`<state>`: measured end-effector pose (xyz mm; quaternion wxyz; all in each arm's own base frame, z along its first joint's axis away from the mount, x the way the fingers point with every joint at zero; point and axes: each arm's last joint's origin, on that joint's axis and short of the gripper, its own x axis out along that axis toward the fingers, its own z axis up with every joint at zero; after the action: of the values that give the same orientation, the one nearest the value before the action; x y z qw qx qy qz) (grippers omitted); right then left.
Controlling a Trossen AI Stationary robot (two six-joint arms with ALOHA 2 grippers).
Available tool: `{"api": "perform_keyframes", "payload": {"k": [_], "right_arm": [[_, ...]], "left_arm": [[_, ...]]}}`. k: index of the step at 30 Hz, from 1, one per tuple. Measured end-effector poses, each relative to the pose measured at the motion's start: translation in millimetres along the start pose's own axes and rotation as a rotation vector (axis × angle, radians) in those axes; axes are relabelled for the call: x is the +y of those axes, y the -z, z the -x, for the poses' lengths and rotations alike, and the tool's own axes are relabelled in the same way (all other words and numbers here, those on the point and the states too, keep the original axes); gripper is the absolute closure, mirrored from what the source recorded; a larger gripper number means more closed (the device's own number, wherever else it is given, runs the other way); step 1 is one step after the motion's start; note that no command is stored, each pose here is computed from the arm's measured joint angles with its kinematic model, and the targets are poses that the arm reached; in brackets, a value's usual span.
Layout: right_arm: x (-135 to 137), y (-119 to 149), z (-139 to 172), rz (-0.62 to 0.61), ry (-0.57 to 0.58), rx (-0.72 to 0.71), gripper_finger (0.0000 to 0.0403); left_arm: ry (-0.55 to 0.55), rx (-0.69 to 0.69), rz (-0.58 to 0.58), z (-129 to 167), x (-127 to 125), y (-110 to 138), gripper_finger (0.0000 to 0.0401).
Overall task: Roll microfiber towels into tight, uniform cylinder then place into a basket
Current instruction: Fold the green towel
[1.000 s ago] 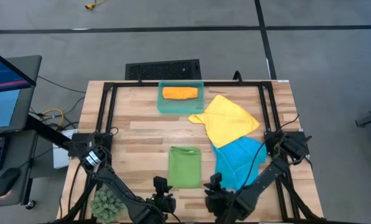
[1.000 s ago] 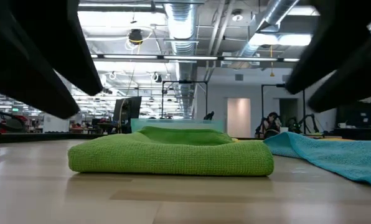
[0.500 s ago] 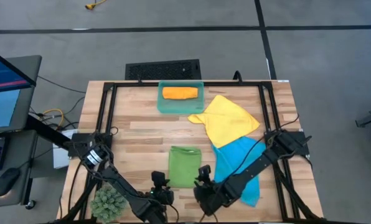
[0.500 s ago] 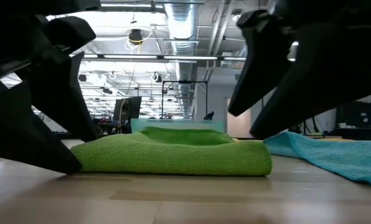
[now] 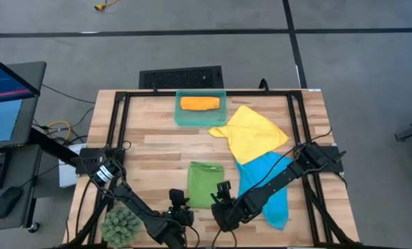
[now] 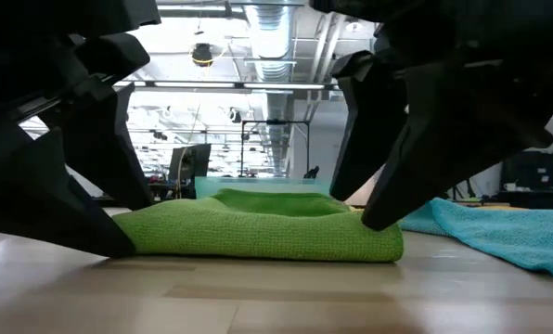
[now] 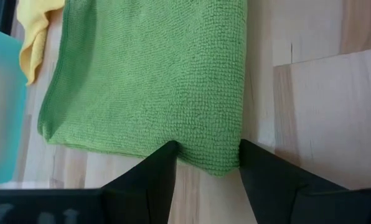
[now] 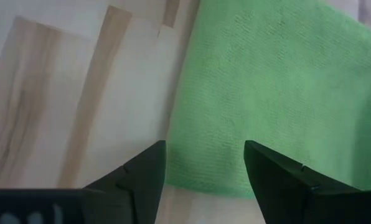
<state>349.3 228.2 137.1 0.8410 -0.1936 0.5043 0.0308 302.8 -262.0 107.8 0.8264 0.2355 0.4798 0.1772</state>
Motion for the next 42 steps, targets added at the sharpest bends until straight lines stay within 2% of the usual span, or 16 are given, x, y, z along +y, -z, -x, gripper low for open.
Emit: {"api": "perform_keyframes", "payload": {"k": [5,11,14,17,20,21,27,32,42], "right_arm": [[8,3,-17,0.021,0.009,0.013,0.0163],[9,5,-17,-0.009,0.026,0.017,0.018],[9,5,-15,-0.017,0.032,0.012,0.0226],[11,6,-15,-0.009,0.028,0.018,0.0298],[15,9,-13,0.006,0.038,0.021,0.0374],[16,9,-13,0.01,0.043,0.021,0.0385],[28,6,-5,-0.004,0.018,0.007,0.0367],[39,0,6,0.001,-0.005,-0.029,0.0389],[53,-6,26,0.028,-0.013,-0.029,0.0388]], "left_arm": [[0.014,0.007,0.01,-1,0,0,0.0251],[0.051,0.03,0.025,-2,-1,-2,0.0305],[0.063,0.036,0.038,-2,-2,-2,0.0344],[0.071,0.042,0.056,-2,-2,-2,0.0385],[0.077,0.049,0.084,-2,-2,-2,0.0393],[0.083,0.053,0.086,-2,-2,-2,0.0392],[0.166,0.077,0.092,13,-4,-17,0.0398],[0.279,0.091,0.109,32,-5,-34,0.0396],[0.28,0.072,0.098,48,3,-49,0.0395]]}}
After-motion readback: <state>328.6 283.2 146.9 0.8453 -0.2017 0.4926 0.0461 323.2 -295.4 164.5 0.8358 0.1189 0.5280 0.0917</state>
